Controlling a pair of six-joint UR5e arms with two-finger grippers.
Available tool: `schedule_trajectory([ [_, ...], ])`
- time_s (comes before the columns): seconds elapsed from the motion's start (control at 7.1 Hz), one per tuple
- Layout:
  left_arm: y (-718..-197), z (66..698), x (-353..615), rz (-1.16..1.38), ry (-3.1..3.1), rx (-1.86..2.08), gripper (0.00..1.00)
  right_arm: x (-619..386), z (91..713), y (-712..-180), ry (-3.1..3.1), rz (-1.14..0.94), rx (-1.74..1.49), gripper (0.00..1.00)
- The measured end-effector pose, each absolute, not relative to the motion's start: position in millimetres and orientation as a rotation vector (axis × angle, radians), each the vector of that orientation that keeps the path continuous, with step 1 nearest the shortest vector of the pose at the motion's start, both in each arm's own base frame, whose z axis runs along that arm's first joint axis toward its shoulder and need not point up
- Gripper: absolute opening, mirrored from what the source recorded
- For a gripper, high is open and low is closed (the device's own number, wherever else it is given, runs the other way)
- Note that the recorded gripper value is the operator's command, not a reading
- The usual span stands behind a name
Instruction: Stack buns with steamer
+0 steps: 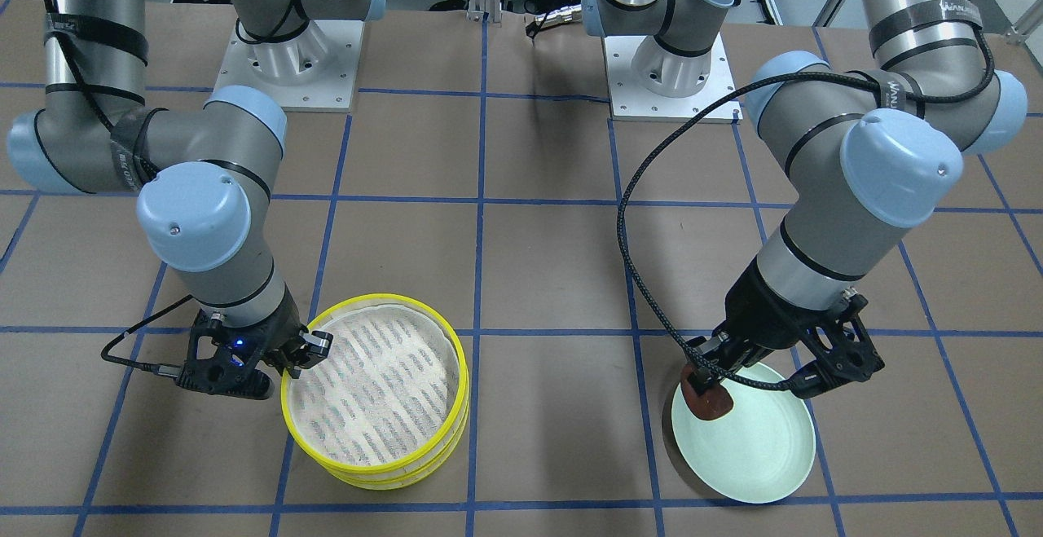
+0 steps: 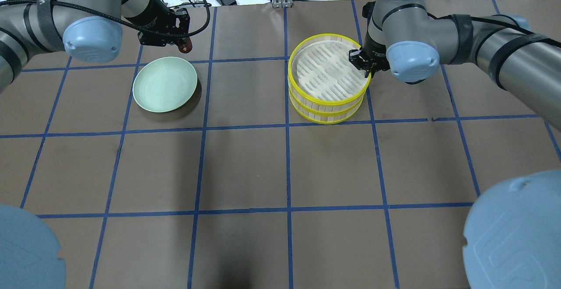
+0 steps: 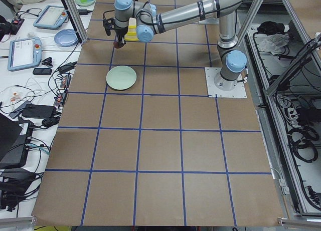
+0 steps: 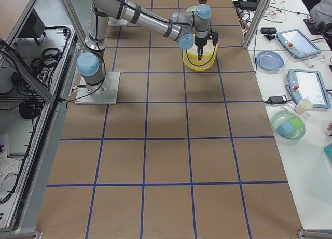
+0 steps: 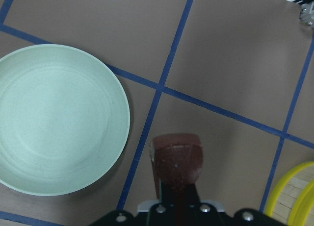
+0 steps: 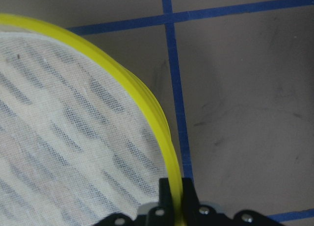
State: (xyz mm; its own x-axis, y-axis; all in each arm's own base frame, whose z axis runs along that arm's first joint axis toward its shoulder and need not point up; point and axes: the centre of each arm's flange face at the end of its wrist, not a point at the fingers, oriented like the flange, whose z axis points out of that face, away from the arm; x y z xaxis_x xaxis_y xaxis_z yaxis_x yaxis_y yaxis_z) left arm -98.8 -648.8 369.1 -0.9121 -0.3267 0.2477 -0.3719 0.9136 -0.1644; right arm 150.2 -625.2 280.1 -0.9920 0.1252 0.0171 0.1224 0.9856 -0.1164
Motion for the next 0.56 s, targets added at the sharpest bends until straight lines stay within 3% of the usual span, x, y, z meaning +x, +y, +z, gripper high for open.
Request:
schedule_trajectory([
  [0.14, -649, 370, -99, 0.307, -2.854, 0.528, 0.0, 150, 280, -625, -3.106, 0.181, -0.195, 1.0],
  [0.56, -648, 370, -104, 0.303, -2.836, 0.543, 0.0, 152, 293, -624, -3.104, 0.207, -0.234, 1.0],
])
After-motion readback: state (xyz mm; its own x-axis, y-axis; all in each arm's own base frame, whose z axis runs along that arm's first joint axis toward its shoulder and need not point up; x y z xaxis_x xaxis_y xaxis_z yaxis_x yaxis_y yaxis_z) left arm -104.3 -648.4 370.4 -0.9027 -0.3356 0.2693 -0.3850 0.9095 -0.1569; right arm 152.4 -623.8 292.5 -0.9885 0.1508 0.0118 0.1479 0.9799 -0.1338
